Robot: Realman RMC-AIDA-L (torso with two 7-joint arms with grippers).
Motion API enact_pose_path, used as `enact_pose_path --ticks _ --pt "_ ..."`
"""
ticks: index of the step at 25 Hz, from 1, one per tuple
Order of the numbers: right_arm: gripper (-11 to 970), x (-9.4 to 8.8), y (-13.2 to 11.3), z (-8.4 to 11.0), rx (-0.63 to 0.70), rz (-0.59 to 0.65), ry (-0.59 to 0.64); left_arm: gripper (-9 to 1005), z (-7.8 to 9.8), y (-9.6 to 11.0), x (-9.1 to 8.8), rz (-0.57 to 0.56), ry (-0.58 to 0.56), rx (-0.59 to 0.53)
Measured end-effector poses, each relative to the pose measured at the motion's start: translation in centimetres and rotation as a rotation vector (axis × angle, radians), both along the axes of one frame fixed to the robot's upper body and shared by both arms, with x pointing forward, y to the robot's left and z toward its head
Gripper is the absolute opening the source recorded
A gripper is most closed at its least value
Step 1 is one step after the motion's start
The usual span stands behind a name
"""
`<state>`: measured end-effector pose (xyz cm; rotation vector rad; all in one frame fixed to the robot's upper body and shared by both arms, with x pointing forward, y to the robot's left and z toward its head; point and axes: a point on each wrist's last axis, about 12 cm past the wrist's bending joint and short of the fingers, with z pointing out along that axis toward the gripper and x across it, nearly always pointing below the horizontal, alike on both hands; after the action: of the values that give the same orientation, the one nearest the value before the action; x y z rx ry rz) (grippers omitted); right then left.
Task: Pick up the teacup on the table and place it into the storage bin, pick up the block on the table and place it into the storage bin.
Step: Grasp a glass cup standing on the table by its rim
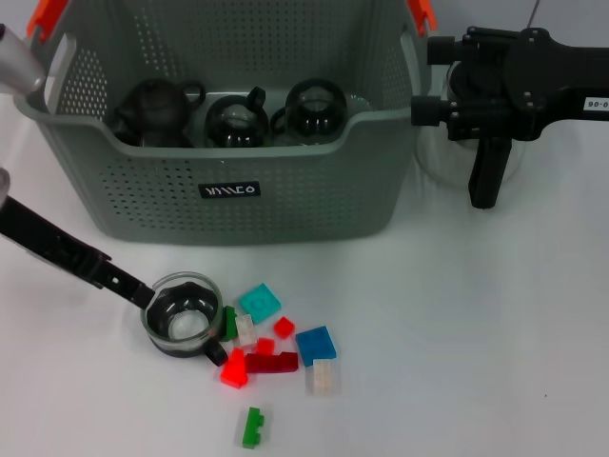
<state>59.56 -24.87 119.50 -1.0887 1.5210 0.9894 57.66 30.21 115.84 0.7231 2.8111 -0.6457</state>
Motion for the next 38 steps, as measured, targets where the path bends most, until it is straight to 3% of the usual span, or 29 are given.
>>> enact_pose_path --ticks 7,12,19,27,38 --pt "892 0.0 -0.2 0.1 -0.005 -0.002 -0.004 845 0.3 -1.8 -0.1 0.031 0.081 -0.02" --pt "893 0.1 -0.5 0.2 -0.011 -0.006 -0.007 844 0.4 -2.3 -0.1 0.013 0.076 -0.018" --pt "893 0.0 -0.8 0.1 -0.006 -0.013 -0.004 844 1.2 -2.1 0.3 -0.063 -0.025 -0.012" --pt "892 -0.1 -0.5 0.1 0.02 -0.017 -0.001 843 0.8 -2.8 0.9 -0.183 -0.125 0.011" --pt "892 0.0 -0.7 0.1 0.034 -0.032 0.005 842 0.8 -3.7 1.0 -0.344 -0.19 0.049"
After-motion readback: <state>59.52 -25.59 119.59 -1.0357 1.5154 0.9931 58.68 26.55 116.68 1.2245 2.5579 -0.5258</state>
